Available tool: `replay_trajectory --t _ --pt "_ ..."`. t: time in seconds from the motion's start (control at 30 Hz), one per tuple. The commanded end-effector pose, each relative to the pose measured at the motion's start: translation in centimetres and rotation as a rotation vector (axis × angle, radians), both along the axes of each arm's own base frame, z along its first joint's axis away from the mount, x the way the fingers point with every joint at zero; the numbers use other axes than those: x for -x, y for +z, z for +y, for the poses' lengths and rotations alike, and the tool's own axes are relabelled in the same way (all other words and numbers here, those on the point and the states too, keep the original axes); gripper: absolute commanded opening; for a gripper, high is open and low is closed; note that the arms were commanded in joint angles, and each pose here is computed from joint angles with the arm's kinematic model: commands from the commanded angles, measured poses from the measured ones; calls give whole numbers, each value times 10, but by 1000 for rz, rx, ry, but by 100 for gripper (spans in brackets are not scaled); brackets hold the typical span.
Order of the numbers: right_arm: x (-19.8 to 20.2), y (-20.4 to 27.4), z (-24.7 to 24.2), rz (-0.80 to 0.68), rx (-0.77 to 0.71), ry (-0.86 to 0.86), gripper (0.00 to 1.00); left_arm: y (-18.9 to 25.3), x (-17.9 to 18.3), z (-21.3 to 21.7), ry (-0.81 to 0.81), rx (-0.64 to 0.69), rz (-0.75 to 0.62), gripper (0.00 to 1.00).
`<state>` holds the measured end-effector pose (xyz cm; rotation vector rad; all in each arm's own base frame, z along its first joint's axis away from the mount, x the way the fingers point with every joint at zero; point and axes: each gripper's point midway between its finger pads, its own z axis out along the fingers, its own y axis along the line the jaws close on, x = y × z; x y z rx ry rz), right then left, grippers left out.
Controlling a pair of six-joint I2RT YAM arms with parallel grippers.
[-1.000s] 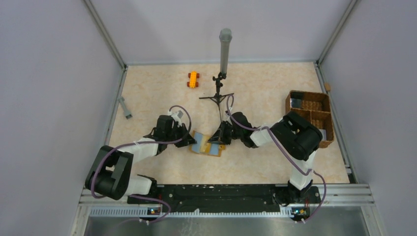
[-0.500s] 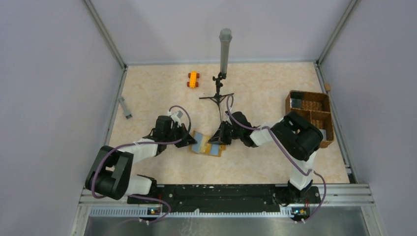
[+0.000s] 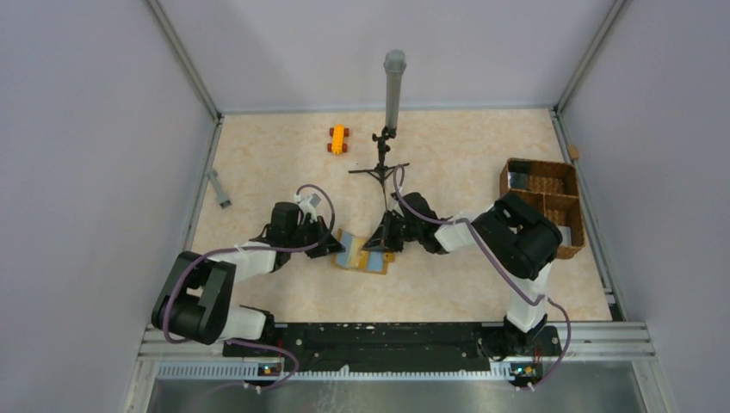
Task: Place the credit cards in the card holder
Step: Insert the credit card into the card holder.
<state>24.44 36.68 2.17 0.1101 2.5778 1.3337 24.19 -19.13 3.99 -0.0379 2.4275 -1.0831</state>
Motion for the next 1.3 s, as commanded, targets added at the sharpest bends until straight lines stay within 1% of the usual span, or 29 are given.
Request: replay_trajectory --t 0.0,0.27,0.53,0.63,0.93,1.07,1.23,1.27 --pt "15 -42 -11 60 138 17 0 11 3 -16 -73 77 -18 8" --pt "13 -45 -6 62 116 11 0 8 3 -20 -82 106 9 15" --pt "3 -43 1 37 95 -8 0 12 3 -21 -86 120 3 27" --pt "1 -43 2 29 96 -10 0 12 5 -22 -94 131 4 28" --pt "-6 -39 11 -19 75 9 0 22 7 -29 -116 199 -4 21" --pt "-8 -34 14 -47 58 16 1 26 8 -30 -109 230 -3 13" --pt "-11 -18 10 -111 63 20 7 27 9 -30 -97 241 7 0" --pt "-13 -13 9 -130 68 21 10 27 9 -30 -94 242 6 0"
